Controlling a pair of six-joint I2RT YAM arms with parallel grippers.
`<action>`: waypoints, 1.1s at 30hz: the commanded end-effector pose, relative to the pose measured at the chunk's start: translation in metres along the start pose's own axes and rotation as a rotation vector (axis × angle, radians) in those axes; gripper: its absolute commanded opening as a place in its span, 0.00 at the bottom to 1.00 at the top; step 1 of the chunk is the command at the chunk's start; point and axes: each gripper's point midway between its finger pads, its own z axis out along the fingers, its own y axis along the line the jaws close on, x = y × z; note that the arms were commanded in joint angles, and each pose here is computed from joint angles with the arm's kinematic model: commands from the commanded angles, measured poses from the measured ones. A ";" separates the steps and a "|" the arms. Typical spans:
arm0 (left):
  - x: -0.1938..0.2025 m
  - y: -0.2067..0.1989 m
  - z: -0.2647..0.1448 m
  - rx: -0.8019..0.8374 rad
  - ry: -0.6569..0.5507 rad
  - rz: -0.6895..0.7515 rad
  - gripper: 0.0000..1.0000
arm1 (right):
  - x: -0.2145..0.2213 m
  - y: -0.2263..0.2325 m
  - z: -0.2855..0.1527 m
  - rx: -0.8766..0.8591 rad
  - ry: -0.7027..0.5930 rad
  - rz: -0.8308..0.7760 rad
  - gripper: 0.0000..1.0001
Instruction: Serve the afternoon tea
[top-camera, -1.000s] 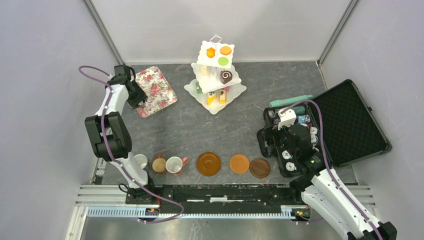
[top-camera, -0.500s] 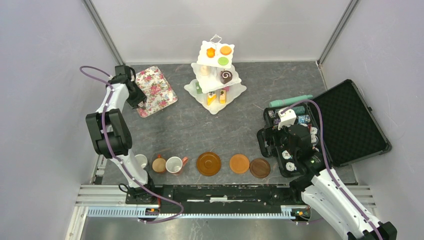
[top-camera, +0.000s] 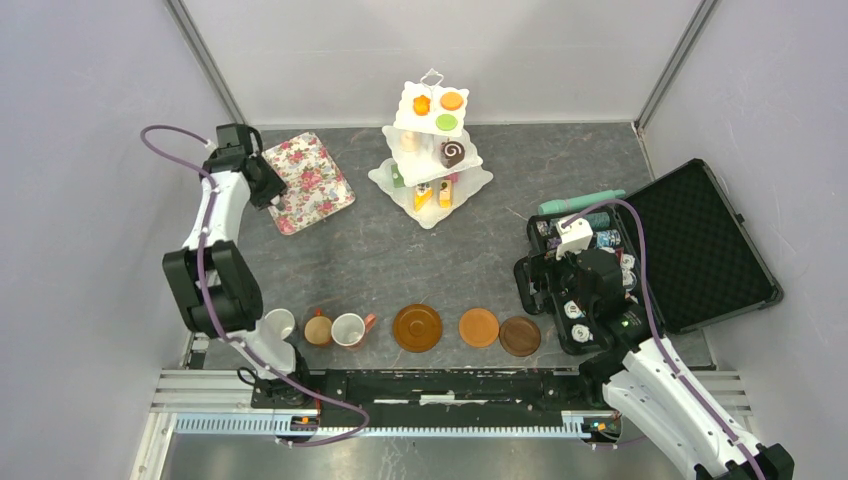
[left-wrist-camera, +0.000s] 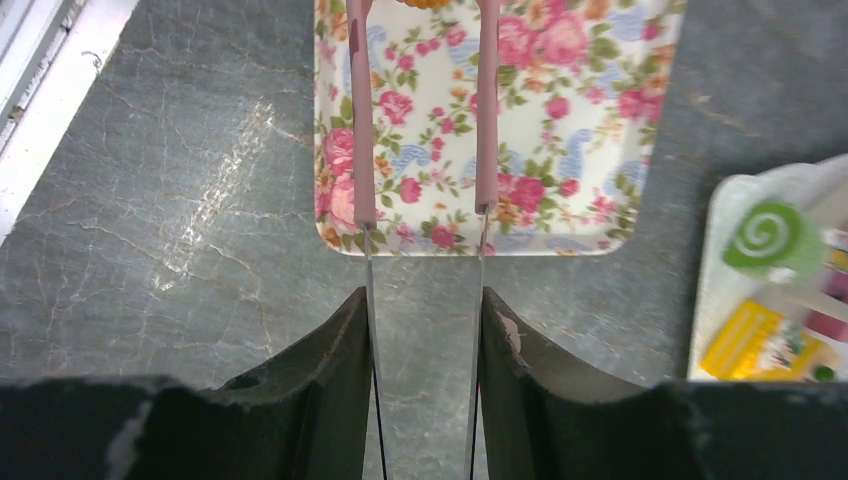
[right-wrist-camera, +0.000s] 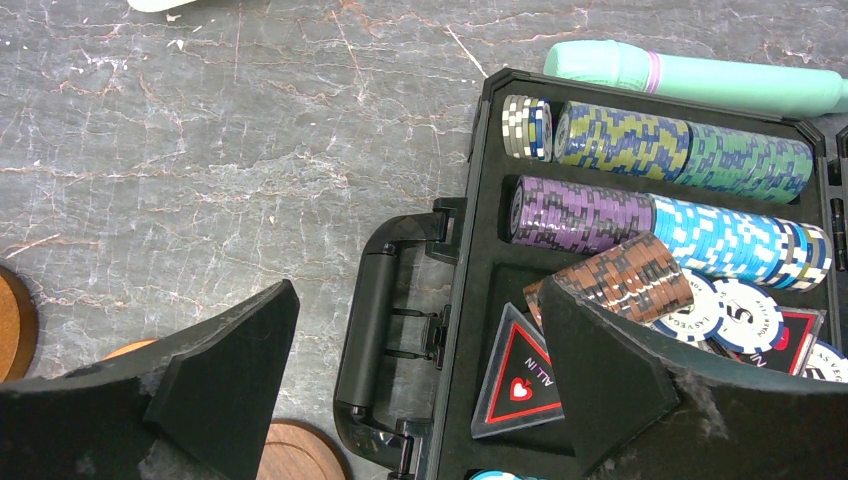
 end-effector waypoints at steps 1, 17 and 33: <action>-0.019 -0.033 -0.062 0.175 -0.115 0.026 0.21 | -0.006 0.000 0.000 0.008 -0.029 0.010 0.98; 0.050 -0.192 -0.258 0.740 -0.251 0.448 0.28 | -0.005 0.001 0.000 0.004 -0.022 0.010 0.98; 0.091 -0.249 -0.259 0.792 -0.194 0.553 0.29 | -0.007 0.000 0.000 0.008 -0.030 0.010 0.98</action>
